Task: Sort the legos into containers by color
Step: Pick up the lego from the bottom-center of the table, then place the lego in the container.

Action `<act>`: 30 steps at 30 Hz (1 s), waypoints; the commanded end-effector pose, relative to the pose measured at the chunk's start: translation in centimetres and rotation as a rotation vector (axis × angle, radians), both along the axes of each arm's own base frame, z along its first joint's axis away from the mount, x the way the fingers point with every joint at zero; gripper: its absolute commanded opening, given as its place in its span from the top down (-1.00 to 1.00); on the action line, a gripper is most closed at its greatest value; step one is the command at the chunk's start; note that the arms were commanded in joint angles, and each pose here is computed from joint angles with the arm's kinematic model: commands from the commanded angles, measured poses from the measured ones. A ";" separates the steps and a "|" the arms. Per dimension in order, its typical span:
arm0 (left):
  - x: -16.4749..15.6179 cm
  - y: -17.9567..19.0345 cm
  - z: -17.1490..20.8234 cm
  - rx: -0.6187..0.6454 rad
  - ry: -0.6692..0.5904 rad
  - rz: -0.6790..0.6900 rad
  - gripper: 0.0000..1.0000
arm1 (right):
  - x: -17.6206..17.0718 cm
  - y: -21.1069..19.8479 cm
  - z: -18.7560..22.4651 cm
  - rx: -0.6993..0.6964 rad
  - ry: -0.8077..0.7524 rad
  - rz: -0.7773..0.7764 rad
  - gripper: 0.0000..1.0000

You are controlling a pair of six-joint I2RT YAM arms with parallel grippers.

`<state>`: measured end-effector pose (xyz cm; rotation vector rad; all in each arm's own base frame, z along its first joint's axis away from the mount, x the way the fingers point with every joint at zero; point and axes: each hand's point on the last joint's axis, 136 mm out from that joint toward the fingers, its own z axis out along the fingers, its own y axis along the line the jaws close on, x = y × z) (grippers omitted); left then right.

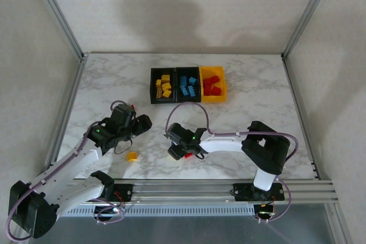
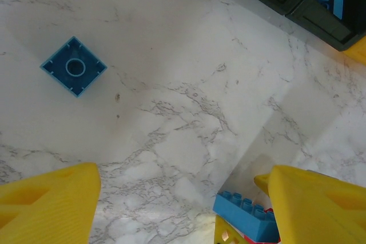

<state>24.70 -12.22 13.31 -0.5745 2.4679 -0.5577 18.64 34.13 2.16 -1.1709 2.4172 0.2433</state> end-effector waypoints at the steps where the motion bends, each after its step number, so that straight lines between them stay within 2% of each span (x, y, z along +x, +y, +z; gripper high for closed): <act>1: -0.3 0.7 -0.7 0.012 0.022 0.030 -0.54 | 0.6 1.9 1.2 0.039 -0.030 -0.004 -0.37; 4: -0.3 0.7 -0.7 0.012 0.022 0.032 -0.54 | 0.9 2.5 1.7 0.057 -0.038 0.009 -0.24; 8: -0.4 0.9 -0.9 0.016 0.027 0.034 -0.54 | 0.7 3.2 1.9 0.064 -0.028 0.031 0.24; 10: -0.4 0.9 -0.8 0.015 0.026 0.037 -0.54 | 0.6 3.3 2.1 0.064 -0.022 0.039 0.54; 12: -0.3 0.9 -0.7 0.014 0.023 0.038 -0.54 | 0.6 3.3 2.5 0.067 -0.026 0.043 0.70; 14: -0.3 0.9 -0.6 0.009 0.021 0.039 -0.54 | 0.6 3.3 3.3 0.074 -0.032 0.044 0.78; 18: 0.1 0.6 -0.1 -0.004 0.007 0.040 -0.53 | 1.8 3.3 6.1 0.121 -0.070 0.020 0.79; 22: 0.7 0.1 0.7 -0.026 -0.017 0.031 -0.53 | 4.6 2.6 9.8 0.189 -0.109 -0.051 0.78; 30: 2.7 -1.8 2.9 -0.101 -0.085 0.008 -0.53 | 14.0 -0.5 15.6 0.279 -0.182 -0.281 0.76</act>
